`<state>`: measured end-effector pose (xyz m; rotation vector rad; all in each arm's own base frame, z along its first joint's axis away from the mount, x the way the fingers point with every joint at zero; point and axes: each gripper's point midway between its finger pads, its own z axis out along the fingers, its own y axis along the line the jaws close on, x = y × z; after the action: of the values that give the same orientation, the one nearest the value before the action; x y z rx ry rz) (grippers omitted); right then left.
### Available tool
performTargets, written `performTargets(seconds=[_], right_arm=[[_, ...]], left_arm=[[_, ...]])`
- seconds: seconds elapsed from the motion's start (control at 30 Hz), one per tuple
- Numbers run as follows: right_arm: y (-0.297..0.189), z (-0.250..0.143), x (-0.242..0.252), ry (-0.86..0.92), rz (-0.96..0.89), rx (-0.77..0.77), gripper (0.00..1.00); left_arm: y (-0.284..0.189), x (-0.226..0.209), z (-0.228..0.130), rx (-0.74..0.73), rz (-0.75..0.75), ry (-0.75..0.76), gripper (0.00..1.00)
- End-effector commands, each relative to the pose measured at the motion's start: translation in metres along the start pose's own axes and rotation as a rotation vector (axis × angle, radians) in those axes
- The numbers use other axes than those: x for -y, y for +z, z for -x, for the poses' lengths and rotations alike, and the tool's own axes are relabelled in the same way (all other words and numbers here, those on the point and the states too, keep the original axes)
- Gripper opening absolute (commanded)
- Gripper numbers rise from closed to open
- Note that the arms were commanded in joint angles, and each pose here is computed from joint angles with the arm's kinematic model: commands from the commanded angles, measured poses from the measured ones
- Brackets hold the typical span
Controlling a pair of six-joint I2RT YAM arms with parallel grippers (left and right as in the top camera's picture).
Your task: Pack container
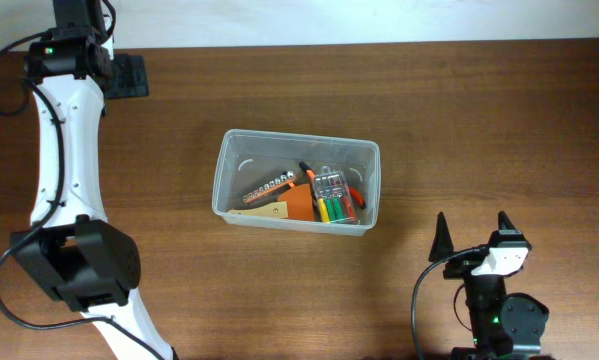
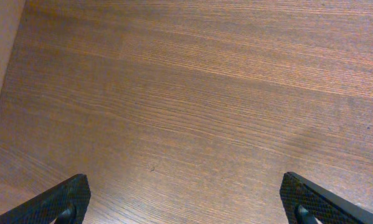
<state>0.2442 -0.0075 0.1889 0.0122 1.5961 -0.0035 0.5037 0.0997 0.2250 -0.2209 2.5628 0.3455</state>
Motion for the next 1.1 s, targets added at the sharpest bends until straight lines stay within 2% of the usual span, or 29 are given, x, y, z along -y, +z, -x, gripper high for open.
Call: performTargets(seconds=[0.0, 0.33, 0.5, 1.07], right_arm=[[-0.001, -0.006, -0.004, 0.004, 0.018, 0.011, 0.99], [0.002, -0.029, -0.011, 0.003, 0.063, -0.034, 0.99], [0.002, -0.029, -0.011, -0.048, 0.063, -0.034, 0.99], [0.002, -0.029, -0.011, -0.048, 0.063, -0.034, 0.99]], left_arm=[[-0.015, -0.008, 0.008, 0.038, 0.015, -0.017, 0.99], [-0.015, -0.008, 0.008, 0.038, 0.015, -0.017, 0.99], [-0.015, -0.008, 0.008, 0.038, 0.014, -0.017, 0.99], [-0.015, -0.008, 0.008, 0.038, 0.015, -0.017, 0.99]])
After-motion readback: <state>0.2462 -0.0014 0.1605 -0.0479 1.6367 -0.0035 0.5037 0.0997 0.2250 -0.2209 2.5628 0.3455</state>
